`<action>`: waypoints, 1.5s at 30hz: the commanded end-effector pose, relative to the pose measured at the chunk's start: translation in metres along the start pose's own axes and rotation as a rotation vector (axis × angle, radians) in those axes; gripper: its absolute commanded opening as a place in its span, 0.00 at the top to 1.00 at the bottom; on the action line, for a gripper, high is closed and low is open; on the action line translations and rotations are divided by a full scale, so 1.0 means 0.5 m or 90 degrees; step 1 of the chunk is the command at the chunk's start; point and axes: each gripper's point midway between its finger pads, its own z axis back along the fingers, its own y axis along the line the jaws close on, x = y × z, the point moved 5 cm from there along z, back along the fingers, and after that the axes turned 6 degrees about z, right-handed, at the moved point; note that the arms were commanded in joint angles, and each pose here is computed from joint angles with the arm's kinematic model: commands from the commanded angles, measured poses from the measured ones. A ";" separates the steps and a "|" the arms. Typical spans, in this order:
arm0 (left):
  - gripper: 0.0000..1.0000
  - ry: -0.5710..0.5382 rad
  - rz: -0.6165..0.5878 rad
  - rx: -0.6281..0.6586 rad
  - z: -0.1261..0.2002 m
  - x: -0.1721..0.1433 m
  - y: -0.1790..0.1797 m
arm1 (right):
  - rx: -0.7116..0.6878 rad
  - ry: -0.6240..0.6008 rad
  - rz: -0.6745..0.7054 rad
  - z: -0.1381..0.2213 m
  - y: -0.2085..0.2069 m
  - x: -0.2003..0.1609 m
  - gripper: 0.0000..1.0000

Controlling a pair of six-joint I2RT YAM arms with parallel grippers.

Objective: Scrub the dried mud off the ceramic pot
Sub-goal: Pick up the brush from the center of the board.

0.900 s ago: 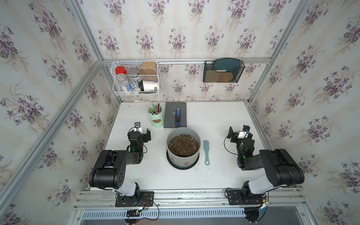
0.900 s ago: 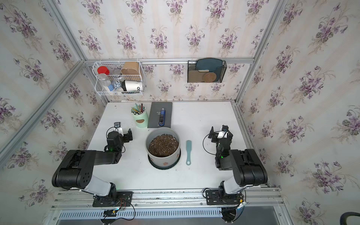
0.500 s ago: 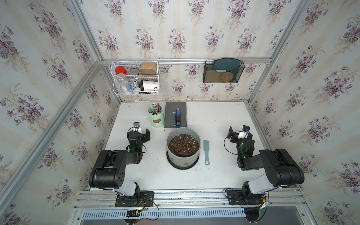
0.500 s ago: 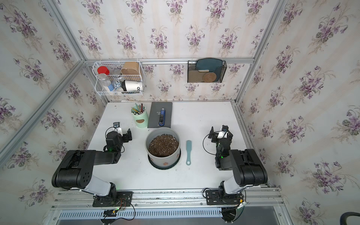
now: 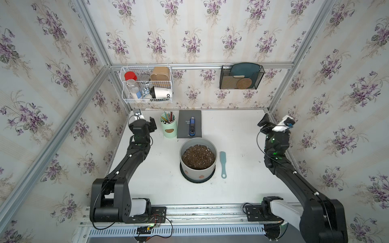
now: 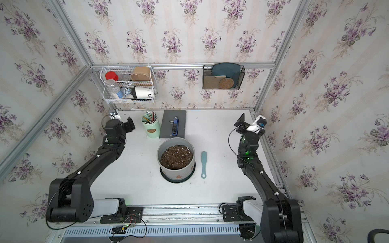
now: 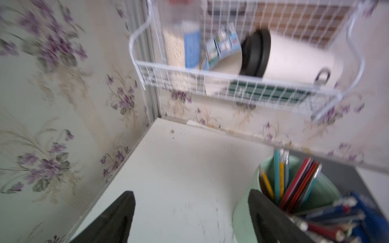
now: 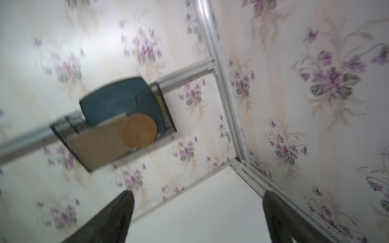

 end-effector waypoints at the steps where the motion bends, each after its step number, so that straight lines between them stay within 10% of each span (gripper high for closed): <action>1: 0.19 0.217 0.095 0.051 0.058 -0.046 0.014 | -0.120 0.227 -0.076 0.007 -0.073 -0.097 0.05; 6: 0.26 0.328 0.137 -0.119 0.171 -0.086 -0.095 | -0.194 0.526 0.028 0.044 -0.038 -0.223 0.01; 13: 0.26 0.366 0.121 -0.188 0.272 -0.144 -0.129 | -0.026 0.652 0.152 0.248 0.069 -0.318 0.22; 29: 0.25 0.361 0.188 -0.248 0.327 -0.134 -0.120 | 0.214 0.749 0.210 0.434 0.159 -0.444 0.17; 45: 0.20 0.368 0.214 -0.209 0.335 -0.172 -0.087 | 0.222 0.821 0.241 0.456 0.154 -0.517 0.27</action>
